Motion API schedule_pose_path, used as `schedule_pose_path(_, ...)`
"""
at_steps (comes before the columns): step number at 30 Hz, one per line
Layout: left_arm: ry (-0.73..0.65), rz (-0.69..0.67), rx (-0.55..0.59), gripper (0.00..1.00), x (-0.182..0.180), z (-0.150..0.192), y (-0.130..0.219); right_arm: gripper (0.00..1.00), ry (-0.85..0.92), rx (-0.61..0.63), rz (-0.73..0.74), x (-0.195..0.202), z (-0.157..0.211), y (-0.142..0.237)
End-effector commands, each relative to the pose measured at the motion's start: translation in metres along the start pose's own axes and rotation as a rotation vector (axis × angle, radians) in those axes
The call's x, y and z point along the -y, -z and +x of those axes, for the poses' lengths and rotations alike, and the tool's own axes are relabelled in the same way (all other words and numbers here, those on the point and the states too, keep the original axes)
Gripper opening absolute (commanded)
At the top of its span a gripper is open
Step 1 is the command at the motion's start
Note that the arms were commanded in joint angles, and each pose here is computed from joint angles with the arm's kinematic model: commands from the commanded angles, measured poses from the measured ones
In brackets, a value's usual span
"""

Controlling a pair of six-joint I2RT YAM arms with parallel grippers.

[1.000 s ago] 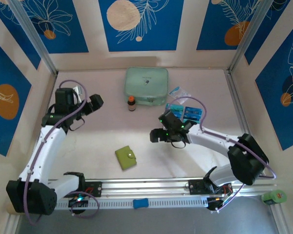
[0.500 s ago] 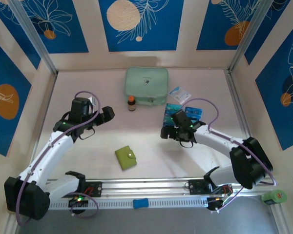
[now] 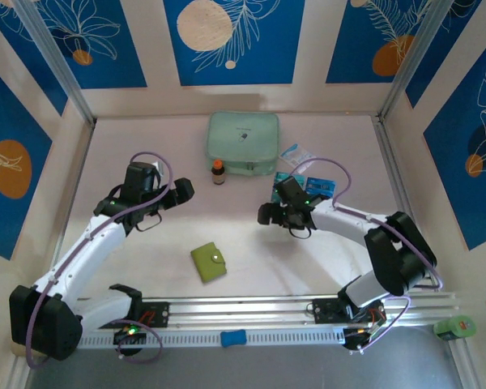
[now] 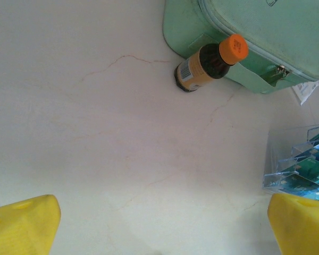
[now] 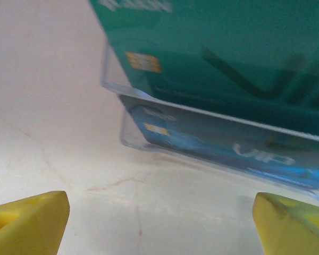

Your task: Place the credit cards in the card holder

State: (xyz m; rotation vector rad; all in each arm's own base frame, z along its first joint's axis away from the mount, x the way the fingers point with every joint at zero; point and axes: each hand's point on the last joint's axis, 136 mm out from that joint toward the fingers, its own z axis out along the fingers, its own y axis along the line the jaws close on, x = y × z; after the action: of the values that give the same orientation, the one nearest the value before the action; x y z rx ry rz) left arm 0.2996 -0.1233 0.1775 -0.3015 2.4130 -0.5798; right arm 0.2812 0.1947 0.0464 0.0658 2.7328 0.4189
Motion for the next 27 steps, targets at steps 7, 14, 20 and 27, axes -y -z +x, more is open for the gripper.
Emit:
schedule_pose_path(7,-0.001,-0.001,-0.004,1.00,0.004,0.002,-0.005,0.89,0.028,-0.013,-0.045,-0.027,-0.009,-0.010)
schedule_pose_path(14,-0.006,0.002,-0.006,1.00,0.007,0.003,-0.007,0.89,0.051,-0.019,-0.050,-0.037,0.000,-0.008)
schedule_pose_path(20,-0.011,0.003,-0.011,1.00,0.009,0.004,-0.009,0.89,0.059,-0.021,-0.053,-0.041,0.006,-0.009)
schedule_pose_path(27,-0.017,0.004,-0.021,1.00,0.012,0.005,-0.012,0.89,0.067,-0.011,-0.043,-0.046,-0.005,-0.021)
